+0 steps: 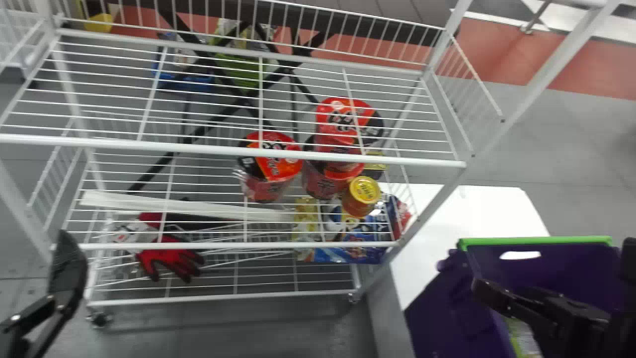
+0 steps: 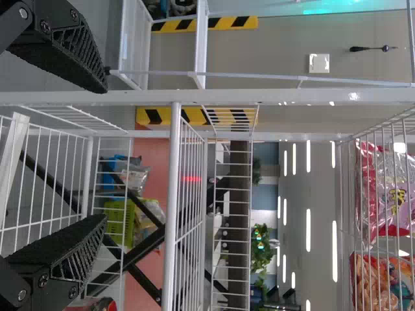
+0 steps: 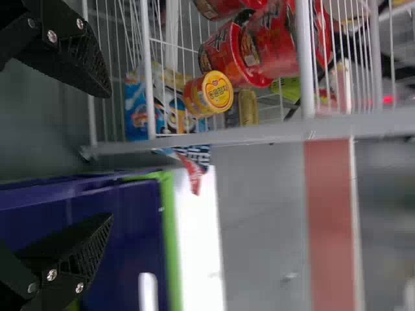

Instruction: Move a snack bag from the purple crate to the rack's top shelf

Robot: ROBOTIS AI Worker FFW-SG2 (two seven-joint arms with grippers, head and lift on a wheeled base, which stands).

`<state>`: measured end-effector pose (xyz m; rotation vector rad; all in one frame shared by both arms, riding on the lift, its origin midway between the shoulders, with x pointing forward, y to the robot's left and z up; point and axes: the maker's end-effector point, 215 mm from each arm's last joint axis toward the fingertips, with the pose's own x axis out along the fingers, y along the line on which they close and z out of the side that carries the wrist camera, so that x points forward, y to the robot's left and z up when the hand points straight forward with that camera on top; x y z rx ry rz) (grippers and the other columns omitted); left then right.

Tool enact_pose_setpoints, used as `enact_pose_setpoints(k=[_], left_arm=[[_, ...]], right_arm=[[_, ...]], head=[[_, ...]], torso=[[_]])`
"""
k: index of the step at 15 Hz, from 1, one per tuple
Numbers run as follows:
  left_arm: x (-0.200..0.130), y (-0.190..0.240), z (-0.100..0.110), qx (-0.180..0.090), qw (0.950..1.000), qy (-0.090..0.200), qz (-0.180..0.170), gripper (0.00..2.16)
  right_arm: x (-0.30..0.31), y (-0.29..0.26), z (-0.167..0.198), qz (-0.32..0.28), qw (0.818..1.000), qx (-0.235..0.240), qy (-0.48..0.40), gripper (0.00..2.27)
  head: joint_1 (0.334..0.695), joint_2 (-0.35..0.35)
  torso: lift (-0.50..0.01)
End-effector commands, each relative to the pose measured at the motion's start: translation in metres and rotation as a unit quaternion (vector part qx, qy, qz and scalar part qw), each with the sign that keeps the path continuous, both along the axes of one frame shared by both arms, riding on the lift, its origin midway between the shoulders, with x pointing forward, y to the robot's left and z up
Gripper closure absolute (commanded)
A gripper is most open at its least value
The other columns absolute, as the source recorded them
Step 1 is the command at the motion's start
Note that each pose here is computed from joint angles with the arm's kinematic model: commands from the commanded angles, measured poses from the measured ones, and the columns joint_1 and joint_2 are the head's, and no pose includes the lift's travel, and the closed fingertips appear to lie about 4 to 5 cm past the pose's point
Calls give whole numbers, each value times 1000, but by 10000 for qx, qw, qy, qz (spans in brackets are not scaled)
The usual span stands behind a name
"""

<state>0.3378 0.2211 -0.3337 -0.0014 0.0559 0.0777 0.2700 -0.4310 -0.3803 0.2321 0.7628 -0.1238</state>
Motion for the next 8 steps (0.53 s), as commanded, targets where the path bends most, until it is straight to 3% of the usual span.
enact_pose_setpoints(k=[1, 5, 8], left_arm=[[1, 0, -4, -4, 10000, 30, -2, 134], [1, 0, -10, 0, 10000, 75, 2, 134], [-1, 2, -18, 14, 9999, 144, 16, 134]], right_arm=[[-21, -59, 1, -502, 9986, -61, 180, 184], [-30, -137, 8, -727, 9957, -501, 291, 191], [-26, -173, -1, -506, 9949, -790, 383, 286]], head=[[695, -350], [695, -350], [695, -350]], torso=[[-454], [-454], [-454]])
